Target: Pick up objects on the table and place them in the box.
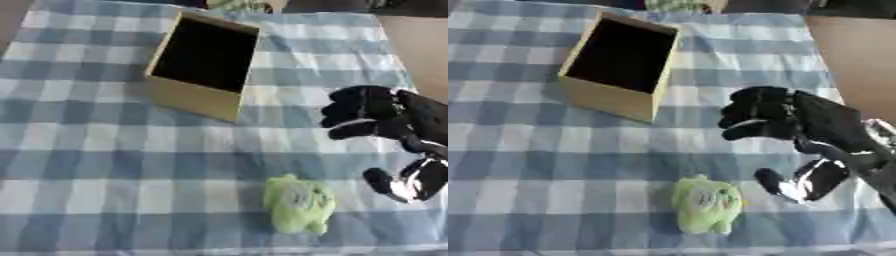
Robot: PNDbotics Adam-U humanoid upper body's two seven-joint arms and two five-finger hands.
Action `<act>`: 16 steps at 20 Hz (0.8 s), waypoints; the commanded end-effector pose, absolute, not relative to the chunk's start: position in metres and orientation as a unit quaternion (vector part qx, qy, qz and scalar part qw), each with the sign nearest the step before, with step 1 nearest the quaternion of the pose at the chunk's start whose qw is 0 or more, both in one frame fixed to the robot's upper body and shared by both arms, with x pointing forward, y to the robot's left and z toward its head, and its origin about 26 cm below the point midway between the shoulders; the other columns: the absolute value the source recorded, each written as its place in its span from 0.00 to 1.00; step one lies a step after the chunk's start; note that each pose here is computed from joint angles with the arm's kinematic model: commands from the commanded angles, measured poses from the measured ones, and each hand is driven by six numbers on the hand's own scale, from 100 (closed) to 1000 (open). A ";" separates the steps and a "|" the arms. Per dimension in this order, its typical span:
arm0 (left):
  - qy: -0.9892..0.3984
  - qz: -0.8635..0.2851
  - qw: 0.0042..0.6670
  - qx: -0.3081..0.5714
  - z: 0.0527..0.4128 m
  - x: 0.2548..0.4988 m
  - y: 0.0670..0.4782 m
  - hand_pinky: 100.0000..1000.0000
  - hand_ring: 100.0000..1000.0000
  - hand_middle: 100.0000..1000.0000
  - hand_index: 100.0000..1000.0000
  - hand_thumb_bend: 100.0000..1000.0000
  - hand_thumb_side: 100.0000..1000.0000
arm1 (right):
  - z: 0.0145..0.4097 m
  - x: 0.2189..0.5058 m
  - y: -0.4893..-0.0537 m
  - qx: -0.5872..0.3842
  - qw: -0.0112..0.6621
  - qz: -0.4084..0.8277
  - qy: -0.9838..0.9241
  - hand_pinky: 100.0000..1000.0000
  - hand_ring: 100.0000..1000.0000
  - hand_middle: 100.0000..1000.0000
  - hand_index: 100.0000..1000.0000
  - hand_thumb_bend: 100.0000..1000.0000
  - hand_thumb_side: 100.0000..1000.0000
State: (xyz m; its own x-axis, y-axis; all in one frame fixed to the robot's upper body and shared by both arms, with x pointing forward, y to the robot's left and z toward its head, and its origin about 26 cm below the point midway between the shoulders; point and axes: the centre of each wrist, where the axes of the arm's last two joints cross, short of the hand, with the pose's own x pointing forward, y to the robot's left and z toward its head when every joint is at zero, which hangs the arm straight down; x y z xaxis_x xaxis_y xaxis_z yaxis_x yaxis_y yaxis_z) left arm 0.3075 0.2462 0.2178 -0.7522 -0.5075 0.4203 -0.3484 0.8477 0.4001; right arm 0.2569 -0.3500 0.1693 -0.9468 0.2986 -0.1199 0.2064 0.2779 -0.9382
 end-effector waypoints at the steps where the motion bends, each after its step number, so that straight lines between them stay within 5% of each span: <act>1: -0.925 -0.156 0.254 0.234 0.223 0.305 0.246 0.29 0.49 0.57 0.62 0.00 0.80 | 0.179 0.257 -0.349 -0.155 0.026 0.588 -0.794 0.84 0.79 0.74 0.86 0.00 0.93; 16: -0.923 -0.163 0.261 0.231 0.220 0.305 0.246 0.29 0.49 0.57 0.62 0.00 0.80 | 0.166 0.258 -0.334 -0.158 0.082 0.640 -0.747 0.85 0.82 0.79 0.90 0.00 1.00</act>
